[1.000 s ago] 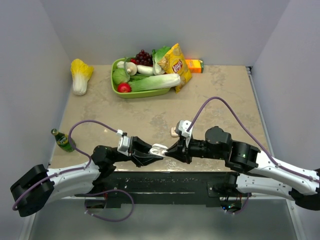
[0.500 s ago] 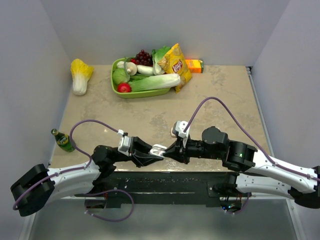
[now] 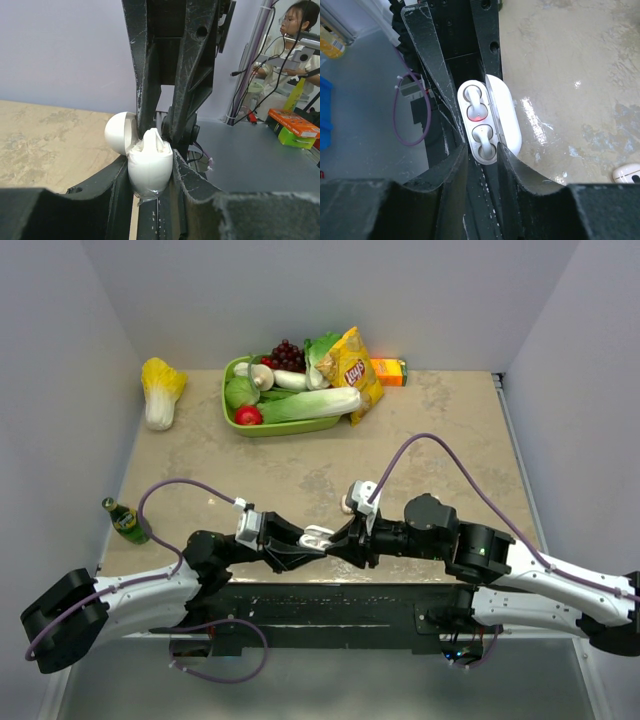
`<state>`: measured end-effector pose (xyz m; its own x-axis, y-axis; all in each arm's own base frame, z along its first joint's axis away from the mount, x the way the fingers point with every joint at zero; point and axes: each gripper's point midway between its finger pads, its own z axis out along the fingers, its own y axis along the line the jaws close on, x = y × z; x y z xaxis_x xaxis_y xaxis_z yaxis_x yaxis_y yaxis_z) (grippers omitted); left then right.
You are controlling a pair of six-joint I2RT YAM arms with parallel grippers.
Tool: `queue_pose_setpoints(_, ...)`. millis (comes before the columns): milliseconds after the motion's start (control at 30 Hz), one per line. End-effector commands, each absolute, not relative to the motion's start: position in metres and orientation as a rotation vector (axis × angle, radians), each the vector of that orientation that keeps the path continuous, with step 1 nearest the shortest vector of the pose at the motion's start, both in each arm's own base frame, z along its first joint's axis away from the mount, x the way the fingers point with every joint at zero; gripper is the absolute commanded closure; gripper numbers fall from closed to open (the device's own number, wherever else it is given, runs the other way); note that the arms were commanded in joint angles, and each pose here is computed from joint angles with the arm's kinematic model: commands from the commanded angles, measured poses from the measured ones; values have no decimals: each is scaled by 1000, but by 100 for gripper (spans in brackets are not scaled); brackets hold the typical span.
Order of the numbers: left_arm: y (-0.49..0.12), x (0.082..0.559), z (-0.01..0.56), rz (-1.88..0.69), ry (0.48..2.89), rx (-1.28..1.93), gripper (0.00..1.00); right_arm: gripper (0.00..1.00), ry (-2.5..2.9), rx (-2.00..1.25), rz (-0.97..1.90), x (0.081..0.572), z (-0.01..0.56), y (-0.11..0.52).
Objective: Insert the wireless bluetooth earbuds into the charging case
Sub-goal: Place the earbud at the center of the board, then close the charging case.
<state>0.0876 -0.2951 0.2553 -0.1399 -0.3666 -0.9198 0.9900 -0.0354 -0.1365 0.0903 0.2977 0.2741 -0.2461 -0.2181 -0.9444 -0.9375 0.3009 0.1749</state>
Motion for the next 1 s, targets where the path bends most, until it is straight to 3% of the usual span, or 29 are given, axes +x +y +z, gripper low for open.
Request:
queue_pose_setpoints(0,-288,82,279,-1449,888,848,100,65,1605,-922,1026,100,313,290)
queue_pose_setpoints(133,-288,88,271,-1423,921,830,100,64,1478,-738,1091,101,367,264)
queue_pose_setpoints(233,-288,89,270,-1416,925,825,100,68,1527,-575,999,126,368,252)
queue_pose_setpoints(333,-288,88,270,-1414,922,833,100,85,1646,-469,871,149,348,249)
queue_pose_setpoints(433,-290,91,269,-1403,936,838,100,88,1721,-481,818,157,330,263)
queue_pose_setpoints(967,-286,97,273,-1369,929,799,100,82,1748,-764,963,129,304,312)
